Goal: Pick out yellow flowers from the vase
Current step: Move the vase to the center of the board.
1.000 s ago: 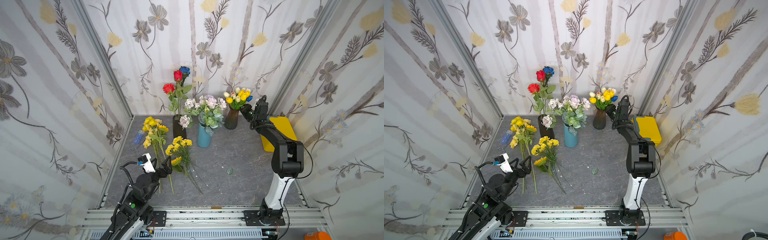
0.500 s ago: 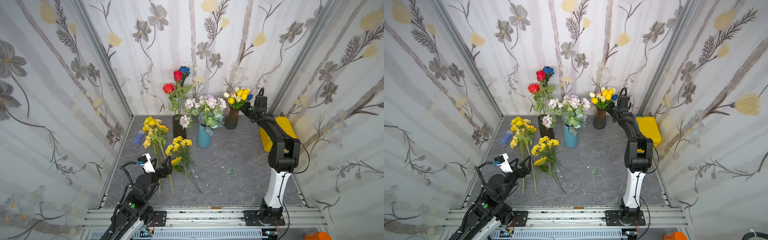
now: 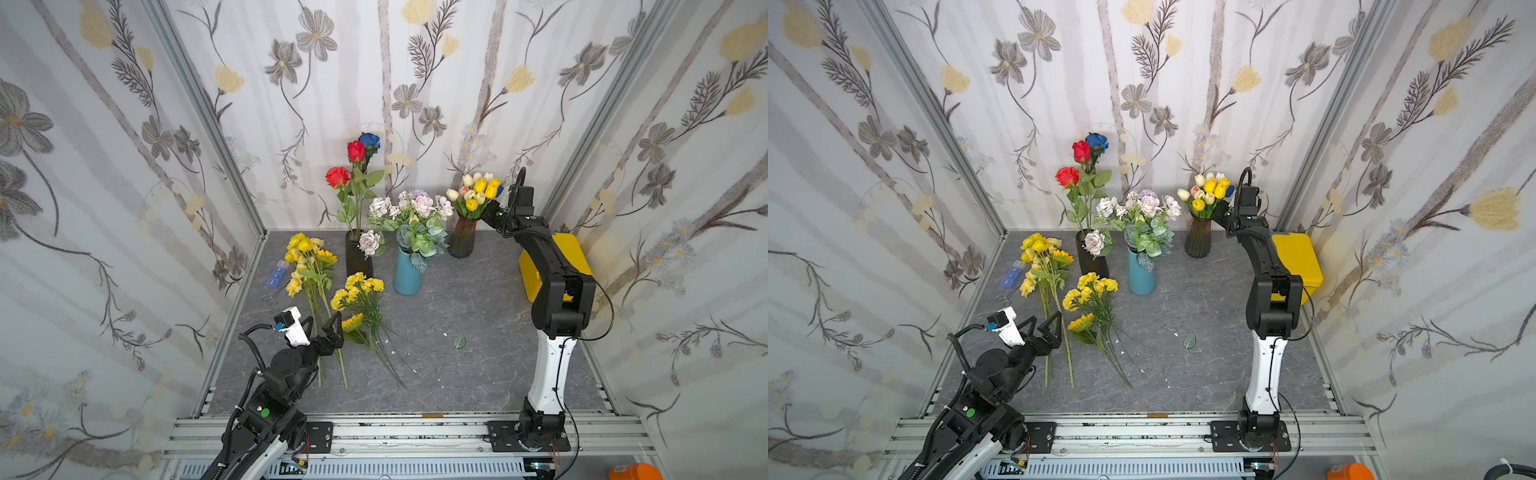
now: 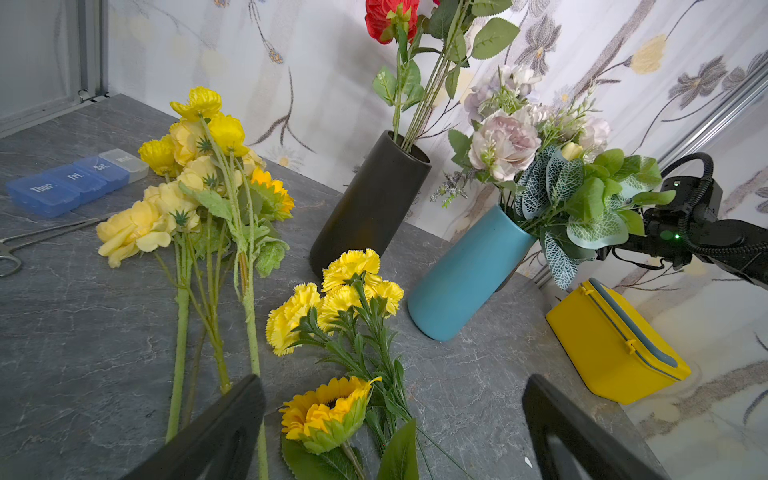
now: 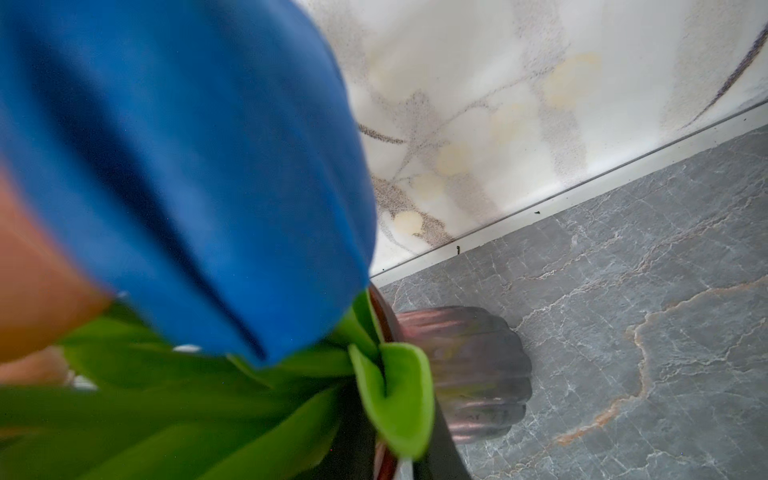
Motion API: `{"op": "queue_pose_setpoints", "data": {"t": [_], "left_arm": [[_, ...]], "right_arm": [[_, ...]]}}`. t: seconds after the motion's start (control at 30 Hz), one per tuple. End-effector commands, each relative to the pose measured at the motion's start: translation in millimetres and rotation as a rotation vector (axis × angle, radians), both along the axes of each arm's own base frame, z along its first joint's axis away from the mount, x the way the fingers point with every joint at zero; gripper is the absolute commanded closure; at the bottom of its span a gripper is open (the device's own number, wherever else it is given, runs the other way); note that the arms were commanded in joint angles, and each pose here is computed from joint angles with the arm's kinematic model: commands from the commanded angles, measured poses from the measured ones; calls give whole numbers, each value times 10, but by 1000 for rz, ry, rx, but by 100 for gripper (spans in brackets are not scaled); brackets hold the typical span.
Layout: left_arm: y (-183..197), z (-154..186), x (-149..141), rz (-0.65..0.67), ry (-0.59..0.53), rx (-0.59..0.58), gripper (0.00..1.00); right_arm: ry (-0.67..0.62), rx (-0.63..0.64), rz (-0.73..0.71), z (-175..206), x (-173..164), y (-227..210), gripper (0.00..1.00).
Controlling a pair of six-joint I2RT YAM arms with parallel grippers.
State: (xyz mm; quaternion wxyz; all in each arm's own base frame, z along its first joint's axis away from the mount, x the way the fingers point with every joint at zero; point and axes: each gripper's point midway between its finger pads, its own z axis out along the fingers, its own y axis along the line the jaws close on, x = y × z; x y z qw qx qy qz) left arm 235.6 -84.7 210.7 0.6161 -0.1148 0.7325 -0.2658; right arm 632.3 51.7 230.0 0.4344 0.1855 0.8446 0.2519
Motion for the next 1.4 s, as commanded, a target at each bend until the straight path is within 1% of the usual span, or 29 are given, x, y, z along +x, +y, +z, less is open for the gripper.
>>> {"op": "queue_pose_setpoints", "data": {"t": [0.0, 0.07, 0.17, 0.33, 0.7, 0.87, 1.1, 1.37], "left_arm": [[25, 41, 3, 14, -14, -4, 0], [27, 45, 0, 14, -15, -5, 0], [29, 40, 2, 16, -15, -5, 0], [34, 27, 7, 20, -13, -2, 0], [39, 7, 9, 23, -9, 2, 0], [43, 9, 15, 26, -9, 3, 0], [24, -2, 23, 18, -5, 10, 0], [31, 21, 26, 22, -10, 14, 0]], "right_arm": [[69, -57, 10, -155, -69, -30, 87], [65, -67, 6, -136, -63, -56, 88], [52, -72, 18, -65, -60, -31, 92], [46, -70, 40, 29, -71, 7, 93], [68, -62, 100, 183, -267, 77, 98], [109, -58, 139, 185, -445, 132, 100], [99, -36, 159, 222, -701, 179, 100], [89, -25, 140, 81, -1137, 149, 100]]}}
